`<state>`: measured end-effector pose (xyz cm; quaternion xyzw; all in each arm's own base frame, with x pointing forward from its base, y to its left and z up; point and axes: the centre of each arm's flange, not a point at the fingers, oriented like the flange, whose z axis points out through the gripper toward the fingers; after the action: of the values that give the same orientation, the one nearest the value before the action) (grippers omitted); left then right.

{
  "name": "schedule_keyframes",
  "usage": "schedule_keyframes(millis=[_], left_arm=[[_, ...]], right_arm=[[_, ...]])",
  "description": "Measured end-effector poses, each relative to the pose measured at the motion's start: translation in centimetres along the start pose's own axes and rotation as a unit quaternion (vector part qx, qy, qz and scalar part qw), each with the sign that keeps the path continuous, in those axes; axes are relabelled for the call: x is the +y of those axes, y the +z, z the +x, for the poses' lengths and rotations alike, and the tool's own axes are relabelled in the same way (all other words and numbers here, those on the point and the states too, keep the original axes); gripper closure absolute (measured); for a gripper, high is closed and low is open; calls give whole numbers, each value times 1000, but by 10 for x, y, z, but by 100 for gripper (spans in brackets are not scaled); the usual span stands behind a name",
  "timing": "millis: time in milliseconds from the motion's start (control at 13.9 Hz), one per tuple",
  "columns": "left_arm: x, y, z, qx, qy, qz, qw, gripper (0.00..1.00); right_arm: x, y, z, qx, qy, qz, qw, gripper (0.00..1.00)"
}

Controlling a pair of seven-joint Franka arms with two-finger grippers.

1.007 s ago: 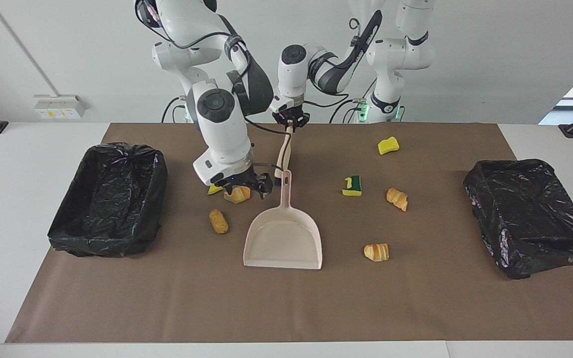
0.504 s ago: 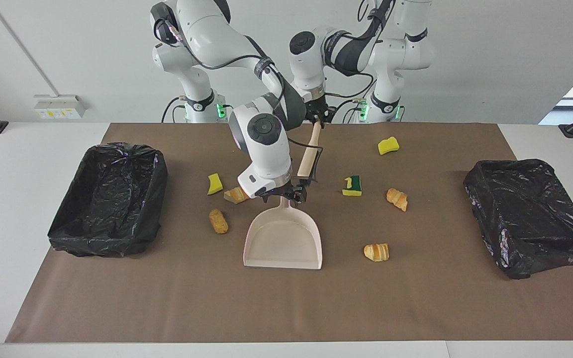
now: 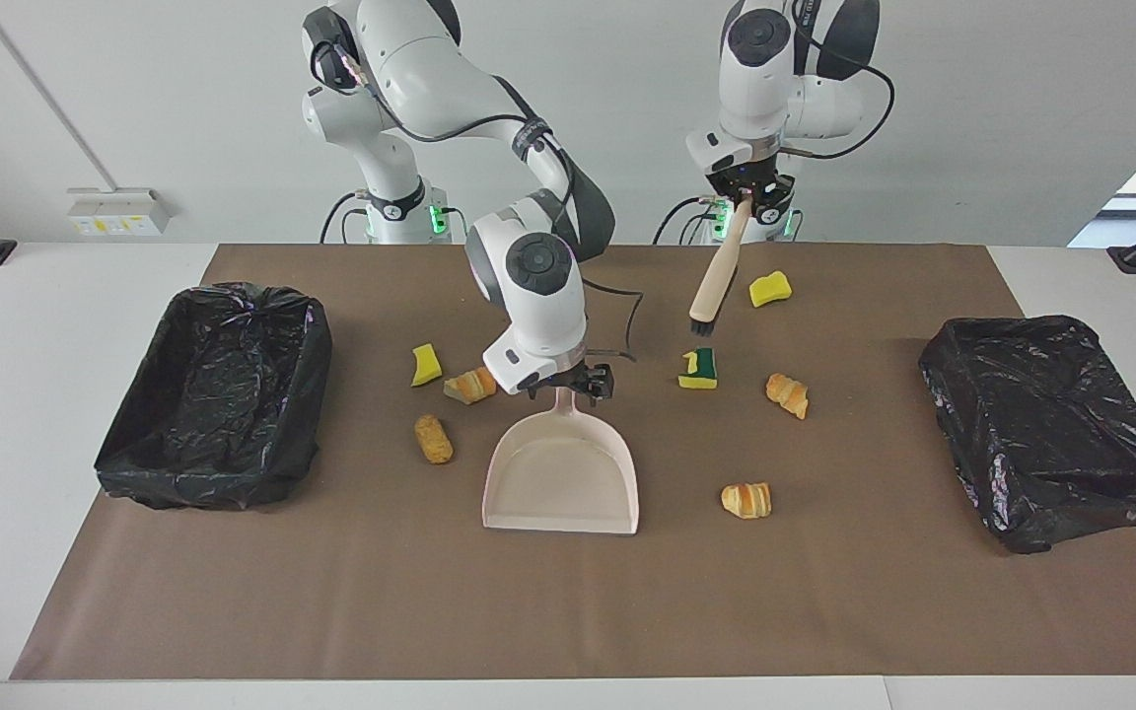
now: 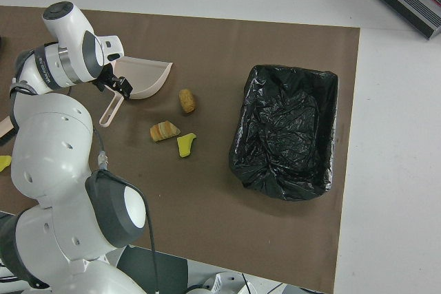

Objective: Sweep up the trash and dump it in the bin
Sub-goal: 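Grasp the dustpan handle with the right gripper while the left gripper grasps the brush, then lift the dustpan with the right gripper while the left gripper carries the brush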

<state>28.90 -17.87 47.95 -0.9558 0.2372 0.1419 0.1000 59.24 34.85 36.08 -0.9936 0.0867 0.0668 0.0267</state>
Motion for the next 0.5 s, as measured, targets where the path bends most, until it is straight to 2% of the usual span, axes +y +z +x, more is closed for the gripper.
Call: schedule_keyframes(millis=[144, 288, 432, 504], left_arm=[[-13, 24, -24, -6, -61, -5, 998, 72], [-29, 35, -37, -6, -138, -21, 990, 72], [-35, 44, -40, -16, -212, -29, 977, 72], [-36, 52, -40, -25, -251, -28, 967, 72]], right_arm=[[-5, 8, -16, -9, -10, -9, 1000, 0], [-5, 10, -28, -14, -19, -14, 1000, 0], [-2, 9, -31, -16, -25, -15, 999, 4], [-1, 9, -32, -16, -25, -16, 999, 12]])
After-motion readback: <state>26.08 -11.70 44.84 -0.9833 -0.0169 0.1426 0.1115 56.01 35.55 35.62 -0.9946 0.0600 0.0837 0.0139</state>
